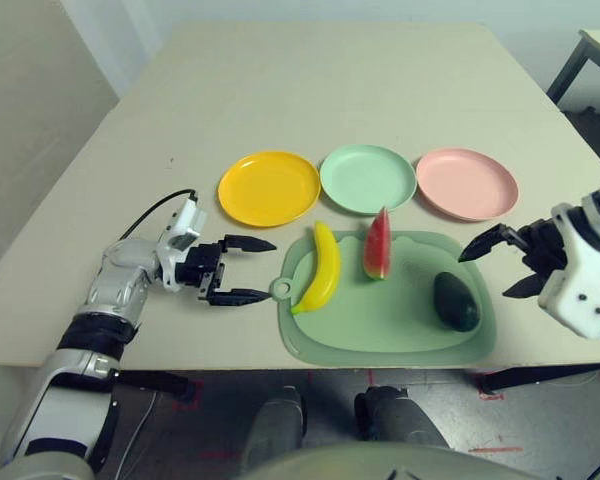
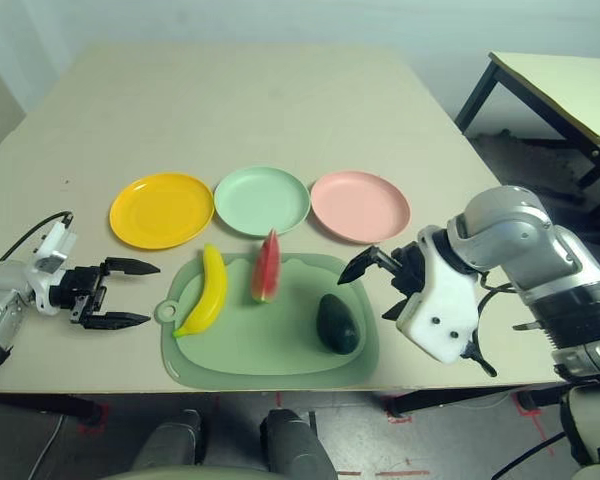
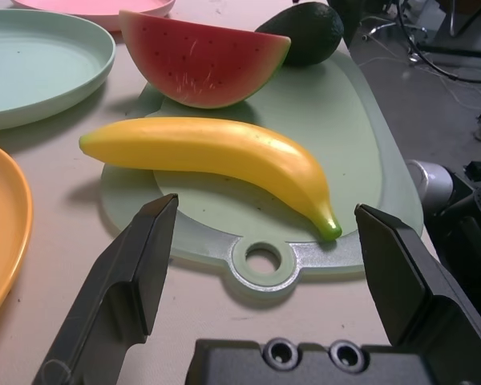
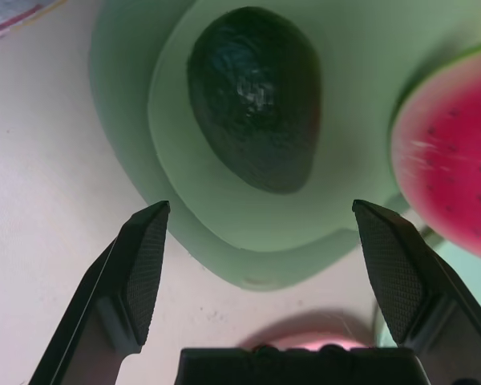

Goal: Place the fruits into color-matched plates.

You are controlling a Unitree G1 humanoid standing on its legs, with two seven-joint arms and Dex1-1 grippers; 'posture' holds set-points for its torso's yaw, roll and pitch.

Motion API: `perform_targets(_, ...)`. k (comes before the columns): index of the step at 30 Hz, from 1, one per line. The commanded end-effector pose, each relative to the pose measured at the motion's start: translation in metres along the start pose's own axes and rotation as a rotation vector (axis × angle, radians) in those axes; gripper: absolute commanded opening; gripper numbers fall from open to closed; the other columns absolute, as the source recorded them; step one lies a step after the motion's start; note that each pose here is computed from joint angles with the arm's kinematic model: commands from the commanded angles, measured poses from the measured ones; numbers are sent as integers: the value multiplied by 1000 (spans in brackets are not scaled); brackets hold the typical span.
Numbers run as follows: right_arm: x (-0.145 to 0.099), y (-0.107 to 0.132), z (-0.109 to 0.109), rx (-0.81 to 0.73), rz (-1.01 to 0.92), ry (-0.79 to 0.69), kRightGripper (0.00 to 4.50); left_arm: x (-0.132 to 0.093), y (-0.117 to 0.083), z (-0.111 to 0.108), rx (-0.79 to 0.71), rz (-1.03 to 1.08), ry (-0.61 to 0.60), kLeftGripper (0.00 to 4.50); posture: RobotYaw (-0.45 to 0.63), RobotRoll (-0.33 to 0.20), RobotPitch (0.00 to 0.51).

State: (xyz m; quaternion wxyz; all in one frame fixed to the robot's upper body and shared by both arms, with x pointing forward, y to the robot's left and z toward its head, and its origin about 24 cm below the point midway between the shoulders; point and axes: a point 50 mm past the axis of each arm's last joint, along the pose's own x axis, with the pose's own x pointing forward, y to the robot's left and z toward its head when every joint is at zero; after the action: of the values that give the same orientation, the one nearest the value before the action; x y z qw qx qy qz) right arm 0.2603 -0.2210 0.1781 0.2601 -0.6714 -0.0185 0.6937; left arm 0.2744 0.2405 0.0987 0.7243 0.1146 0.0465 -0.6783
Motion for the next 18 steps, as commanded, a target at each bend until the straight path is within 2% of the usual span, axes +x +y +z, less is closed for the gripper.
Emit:
perform_targets(1,10,-1,3,-30,43,-40,4434,1,2,3,15,-5,12,4500,11,0,88)
perform_targets(18,31,-9,16,-19,51,-139,4434,0,0,-1,26,-1,42,4500,31,0,87)
